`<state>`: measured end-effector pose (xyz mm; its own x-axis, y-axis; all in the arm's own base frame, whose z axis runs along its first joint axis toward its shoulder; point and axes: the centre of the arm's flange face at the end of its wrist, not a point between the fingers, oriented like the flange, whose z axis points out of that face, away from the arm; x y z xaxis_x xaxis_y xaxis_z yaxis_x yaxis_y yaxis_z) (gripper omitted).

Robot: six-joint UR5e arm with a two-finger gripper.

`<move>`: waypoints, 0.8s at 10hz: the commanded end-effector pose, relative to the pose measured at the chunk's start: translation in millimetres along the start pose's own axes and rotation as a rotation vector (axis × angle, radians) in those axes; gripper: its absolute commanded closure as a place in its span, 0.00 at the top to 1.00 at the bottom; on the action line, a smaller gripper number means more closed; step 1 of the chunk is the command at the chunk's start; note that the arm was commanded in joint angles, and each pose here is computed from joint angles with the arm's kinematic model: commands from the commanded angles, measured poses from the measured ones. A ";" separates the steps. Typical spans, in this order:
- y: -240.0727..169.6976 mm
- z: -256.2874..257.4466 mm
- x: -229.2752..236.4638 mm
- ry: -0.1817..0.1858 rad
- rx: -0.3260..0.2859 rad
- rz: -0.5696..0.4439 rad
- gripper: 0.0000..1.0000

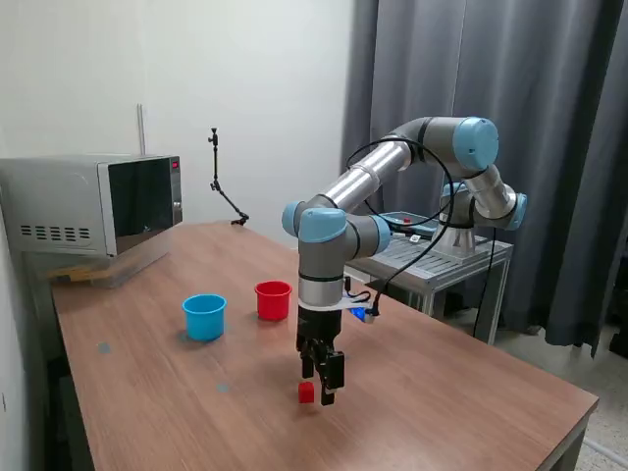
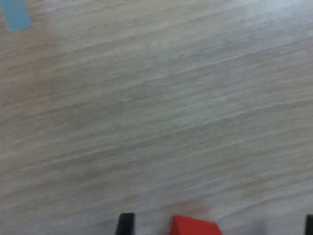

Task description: Place red objects in the red bin, and blue objects in the blue bin.

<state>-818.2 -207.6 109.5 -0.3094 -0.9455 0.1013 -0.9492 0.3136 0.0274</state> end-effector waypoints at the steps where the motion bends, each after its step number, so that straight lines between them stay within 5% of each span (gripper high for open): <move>1: -0.7 0.2 0.9 0.000 0.000 0.003 0.00; 8: 0.9 -2.5 1.6 0.001 -0.006 0.006 0.00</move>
<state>-819.0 -208.7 111.4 -0.3151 -0.9435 0.1023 -0.9470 0.3196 0.0310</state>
